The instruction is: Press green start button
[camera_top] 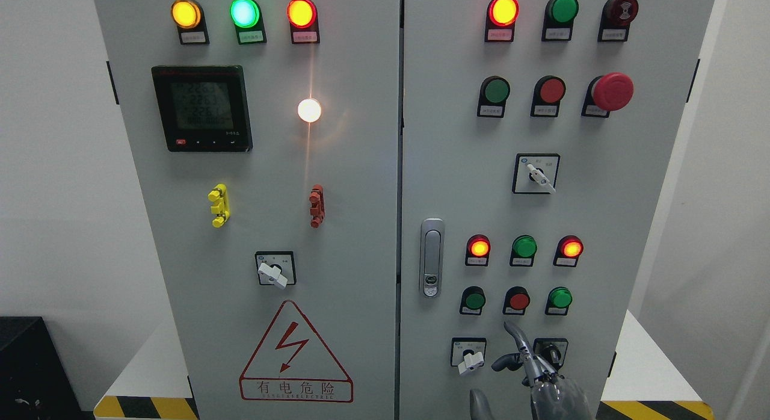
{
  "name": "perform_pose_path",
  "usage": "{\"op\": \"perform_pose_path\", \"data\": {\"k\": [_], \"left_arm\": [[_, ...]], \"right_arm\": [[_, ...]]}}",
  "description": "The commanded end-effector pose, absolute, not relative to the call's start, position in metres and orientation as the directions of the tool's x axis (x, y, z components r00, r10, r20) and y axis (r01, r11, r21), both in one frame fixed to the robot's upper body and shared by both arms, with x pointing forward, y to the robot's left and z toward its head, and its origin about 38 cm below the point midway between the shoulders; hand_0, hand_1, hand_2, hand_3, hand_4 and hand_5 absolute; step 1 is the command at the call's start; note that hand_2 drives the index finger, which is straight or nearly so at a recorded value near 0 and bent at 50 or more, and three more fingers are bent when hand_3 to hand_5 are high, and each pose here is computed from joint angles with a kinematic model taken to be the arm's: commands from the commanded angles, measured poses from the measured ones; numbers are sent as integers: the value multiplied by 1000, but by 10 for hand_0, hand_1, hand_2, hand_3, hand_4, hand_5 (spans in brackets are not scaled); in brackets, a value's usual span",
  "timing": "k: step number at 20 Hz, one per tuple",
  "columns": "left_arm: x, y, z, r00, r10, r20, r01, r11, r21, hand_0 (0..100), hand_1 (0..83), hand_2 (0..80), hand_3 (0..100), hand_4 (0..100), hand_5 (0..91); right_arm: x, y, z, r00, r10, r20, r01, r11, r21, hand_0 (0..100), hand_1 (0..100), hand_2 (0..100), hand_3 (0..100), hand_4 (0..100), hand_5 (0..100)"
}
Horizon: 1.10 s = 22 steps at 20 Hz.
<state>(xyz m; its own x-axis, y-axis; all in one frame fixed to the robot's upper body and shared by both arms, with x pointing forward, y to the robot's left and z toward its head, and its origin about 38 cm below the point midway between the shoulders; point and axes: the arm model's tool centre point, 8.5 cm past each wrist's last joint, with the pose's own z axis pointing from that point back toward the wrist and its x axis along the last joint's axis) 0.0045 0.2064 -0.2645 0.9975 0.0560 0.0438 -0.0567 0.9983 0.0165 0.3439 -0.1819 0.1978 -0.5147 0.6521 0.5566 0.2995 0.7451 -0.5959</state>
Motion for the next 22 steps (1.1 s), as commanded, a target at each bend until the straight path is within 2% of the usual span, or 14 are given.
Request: {"op": "perform_pose_path", "data": {"k": [1, 4, 10, 22], "left_arm": [[29, 207, -264, 994, 54, 94, -56, 998, 14, 120, 556, 0, 0, 0, 0], [29, 206, -264, 994, 55, 94, -56, 998, 12, 120, 556, 0, 0, 0, 0], [29, 206, -264, 994, 55, 94, -56, 998, 12, 120, 556, 0, 0, 0, 0], [29, 206, -264, 994, 55, 94, -56, 998, 12, 120, 556, 0, 0, 0, 0]], "right_arm": [[324, -194, 203, -573, 455, 682, 192, 883, -428, 19, 203, 0, 209, 207, 215], [321, -196, 202, -576, 362, 733, 139, 927, -348, 0, 146, 0, 153, 121, 122], [320, -200, 204, -541, 201, 817, 46, 977, -209, 0, 33, 0, 90, 48, 0], [318, -192, 200, -529, 169, 832, -5, 979, -202, 0, 0, 0, 46, 7, 0]]}}
